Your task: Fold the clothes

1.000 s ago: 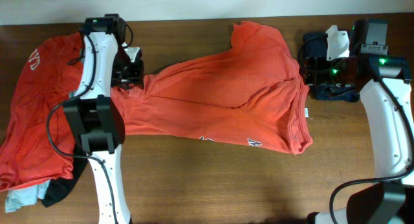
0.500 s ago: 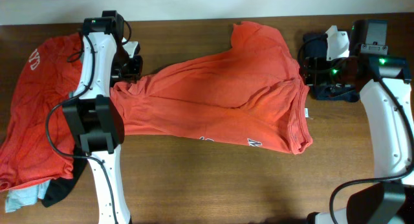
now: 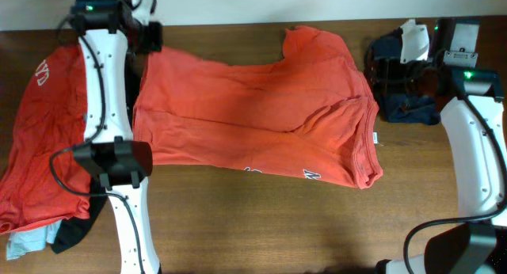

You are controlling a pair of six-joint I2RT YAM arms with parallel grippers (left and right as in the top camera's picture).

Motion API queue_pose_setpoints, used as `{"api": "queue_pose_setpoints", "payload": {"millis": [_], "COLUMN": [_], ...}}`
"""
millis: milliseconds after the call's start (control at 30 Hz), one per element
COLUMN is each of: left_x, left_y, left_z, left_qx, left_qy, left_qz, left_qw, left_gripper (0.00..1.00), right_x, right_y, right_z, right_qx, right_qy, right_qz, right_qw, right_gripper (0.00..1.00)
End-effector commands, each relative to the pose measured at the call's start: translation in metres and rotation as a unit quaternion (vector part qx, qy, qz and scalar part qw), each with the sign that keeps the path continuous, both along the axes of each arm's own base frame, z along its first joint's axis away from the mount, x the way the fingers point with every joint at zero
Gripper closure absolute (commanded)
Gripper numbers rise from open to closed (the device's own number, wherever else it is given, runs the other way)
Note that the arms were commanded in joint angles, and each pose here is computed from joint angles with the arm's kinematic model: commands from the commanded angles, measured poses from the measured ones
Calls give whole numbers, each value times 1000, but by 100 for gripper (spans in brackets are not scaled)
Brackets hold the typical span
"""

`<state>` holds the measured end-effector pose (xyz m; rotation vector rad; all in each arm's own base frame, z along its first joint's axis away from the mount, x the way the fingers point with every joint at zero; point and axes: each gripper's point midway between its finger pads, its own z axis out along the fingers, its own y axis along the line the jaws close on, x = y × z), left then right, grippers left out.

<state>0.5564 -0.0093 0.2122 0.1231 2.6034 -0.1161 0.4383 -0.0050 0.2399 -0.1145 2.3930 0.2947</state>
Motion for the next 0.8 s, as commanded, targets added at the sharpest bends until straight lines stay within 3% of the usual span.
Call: {"api": "queue_pose_setpoints", "payload": {"millis": [0, 300, 767], "left_x": [4, 5, 3], "left_y": [-8, -29, -30], "left_z": [28, 28, 24], "left_qx": [-6, -2, -2], "left_qy": [-43, -47, -38], "left_qz": [-6, -27, -28], "left_qw": [999, 999, 999], "left_gripper": [99, 99, 99], "right_x": [9, 54, 154], "right_y": [8, 18, 27], "right_z": [6, 7, -98], "right_qx": [8, 1, 67], "right_qy": [-24, -91, -105], "right_qz": [18, 33, -1], "right_qw": [1000, 995, 992], "right_gripper": [24, 24, 25]}}
